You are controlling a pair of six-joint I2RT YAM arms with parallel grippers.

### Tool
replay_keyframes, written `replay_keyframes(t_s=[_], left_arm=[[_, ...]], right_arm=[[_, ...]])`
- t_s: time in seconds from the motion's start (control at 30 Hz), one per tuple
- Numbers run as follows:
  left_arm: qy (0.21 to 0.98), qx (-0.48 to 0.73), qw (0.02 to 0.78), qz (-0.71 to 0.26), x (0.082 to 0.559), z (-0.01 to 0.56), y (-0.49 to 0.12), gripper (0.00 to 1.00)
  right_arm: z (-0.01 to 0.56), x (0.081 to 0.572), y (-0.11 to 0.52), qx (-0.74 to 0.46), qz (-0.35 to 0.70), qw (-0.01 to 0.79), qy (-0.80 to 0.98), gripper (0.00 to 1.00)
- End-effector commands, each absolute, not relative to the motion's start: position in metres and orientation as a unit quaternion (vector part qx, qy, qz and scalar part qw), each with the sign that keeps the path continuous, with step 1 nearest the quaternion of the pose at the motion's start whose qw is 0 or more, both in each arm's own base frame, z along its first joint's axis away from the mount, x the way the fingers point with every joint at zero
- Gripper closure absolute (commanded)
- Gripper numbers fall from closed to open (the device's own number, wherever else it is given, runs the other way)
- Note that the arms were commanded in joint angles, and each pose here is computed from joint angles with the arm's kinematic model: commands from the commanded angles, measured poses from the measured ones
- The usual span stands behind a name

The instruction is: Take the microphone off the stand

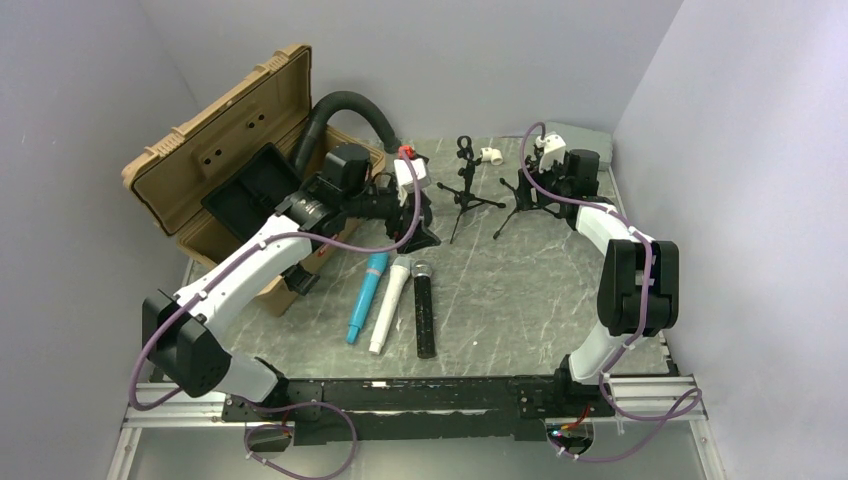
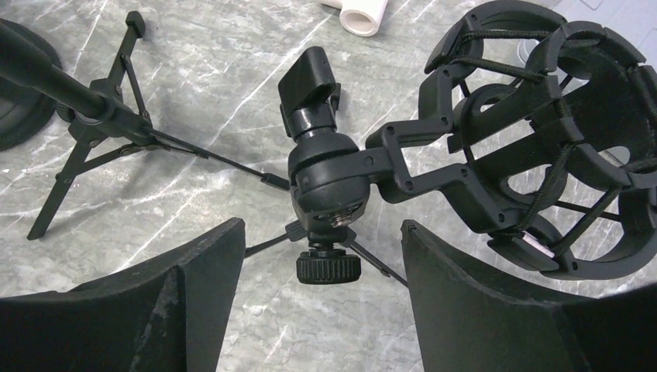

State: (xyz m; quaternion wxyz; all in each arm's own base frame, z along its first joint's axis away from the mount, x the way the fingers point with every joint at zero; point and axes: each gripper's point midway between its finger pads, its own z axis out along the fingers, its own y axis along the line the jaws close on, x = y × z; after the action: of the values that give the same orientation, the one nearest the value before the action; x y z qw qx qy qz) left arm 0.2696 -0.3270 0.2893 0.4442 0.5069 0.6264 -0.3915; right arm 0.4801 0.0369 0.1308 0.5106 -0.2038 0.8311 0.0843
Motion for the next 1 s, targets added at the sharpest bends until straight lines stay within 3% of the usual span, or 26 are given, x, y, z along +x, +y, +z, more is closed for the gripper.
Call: replay_keyframes(t_s=[0.0,0.7,0.77,0.97], left_arm=[[0.608,0.503,0.492,-0.367,0.279,0.31,-0.32,0.01],[0.675,0.391,0.56,-0.278,0.337,0.318,-0.274,0.01],[0.683,0.37,0.573,-0.263,0.345,0.321,-0.263,0.01],[0.708,0.287,0.609,-0.214,0.37,0.33,-0.217,0.01]], right_arm=[[0.152,0.478,0.035,-0.196,0.078,0.529,0.822,0.23],[0.157,0.476,0.034,-0.172,0.088,0.537,0.821,0.13],[0.164,0.474,0.032,-0.168,0.086,0.543,0.819,0.01],[0.187,0.463,0.031,-0.163,0.086,0.556,0.811,0.0]])
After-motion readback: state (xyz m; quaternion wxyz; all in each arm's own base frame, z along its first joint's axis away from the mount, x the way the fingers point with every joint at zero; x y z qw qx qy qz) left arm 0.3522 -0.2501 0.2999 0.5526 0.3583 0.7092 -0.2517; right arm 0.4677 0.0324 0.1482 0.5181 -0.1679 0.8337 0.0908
